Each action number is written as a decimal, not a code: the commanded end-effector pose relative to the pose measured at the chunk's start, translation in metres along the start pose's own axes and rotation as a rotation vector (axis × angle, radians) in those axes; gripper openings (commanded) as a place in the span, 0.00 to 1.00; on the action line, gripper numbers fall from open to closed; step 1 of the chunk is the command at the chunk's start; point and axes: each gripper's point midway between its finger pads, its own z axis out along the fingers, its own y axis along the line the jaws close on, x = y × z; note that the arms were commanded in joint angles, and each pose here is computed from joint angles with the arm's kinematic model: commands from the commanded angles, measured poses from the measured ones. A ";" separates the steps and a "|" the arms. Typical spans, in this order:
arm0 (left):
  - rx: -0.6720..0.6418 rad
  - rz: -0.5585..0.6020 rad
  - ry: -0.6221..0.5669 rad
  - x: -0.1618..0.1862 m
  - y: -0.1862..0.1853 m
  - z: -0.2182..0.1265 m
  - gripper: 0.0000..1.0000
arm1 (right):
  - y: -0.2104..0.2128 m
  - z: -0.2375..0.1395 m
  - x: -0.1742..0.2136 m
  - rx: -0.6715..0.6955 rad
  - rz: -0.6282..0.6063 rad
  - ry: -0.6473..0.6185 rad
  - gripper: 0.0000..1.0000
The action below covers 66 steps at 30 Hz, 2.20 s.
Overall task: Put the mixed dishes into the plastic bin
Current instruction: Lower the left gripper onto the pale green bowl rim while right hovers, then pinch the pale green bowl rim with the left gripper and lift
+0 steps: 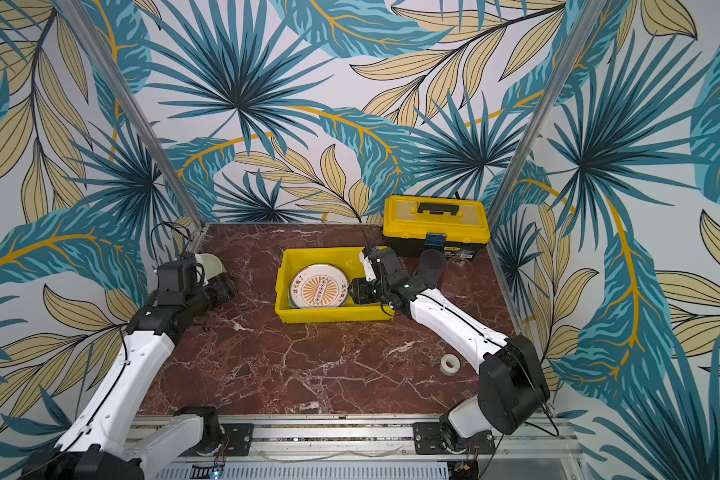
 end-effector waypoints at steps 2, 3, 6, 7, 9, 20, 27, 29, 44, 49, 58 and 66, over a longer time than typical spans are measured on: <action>-0.025 -0.012 0.009 -0.021 0.015 0.002 0.72 | 0.005 -0.007 0.005 -0.029 -0.004 -0.019 0.55; -0.041 -0.024 0.004 -0.027 0.022 0.003 0.72 | 0.005 -0.009 0.006 -0.029 -0.007 -0.020 0.55; -0.091 -0.047 0.008 -0.040 0.045 0.006 0.69 | 0.004 -0.011 0.010 -0.029 -0.018 -0.022 0.55; -0.117 -0.050 0.018 -0.042 0.054 0.008 0.68 | 0.004 -0.012 0.011 -0.030 -0.020 -0.021 0.55; -0.167 -0.067 0.032 -0.046 0.071 0.012 0.65 | 0.004 -0.012 0.013 -0.033 -0.022 -0.020 0.55; -0.285 -0.118 0.105 -0.076 0.120 0.032 0.54 | 0.016 -0.014 0.013 -0.106 -0.073 -0.023 0.55; -0.404 -0.082 0.133 -0.093 0.150 0.052 0.49 | 0.019 -0.021 0.017 -0.118 -0.106 0.003 0.55; -0.430 -0.074 0.150 -0.097 0.159 0.058 0.47 | 0.020 -0.025 0.018 -0.119 -0.111 0.011 0.55; -0.511 -0.097 0.277 -0.084 0.197 0.091 0.40 | 0.034 -0.028 0.018 -0.196 -0.052 0.031 0.55; -0.505 -0.116 0.318 -0.073 0.204 0.104 0.36 | 0.035 -0.026 0.021 -0.206 -0.045 0.033 0.55; -0.469 -0.140 0.350 -0.066 0.203 0.115 0.20 | 0.026 -0.028 0.030 -0.172 -0.053 0.026 0.56; -0.438 -0.140 0.349 -0.068 0.197 0.116 0.16 | 0.024 -0.024 0.036 -0.179 -0.038 0.029 0.56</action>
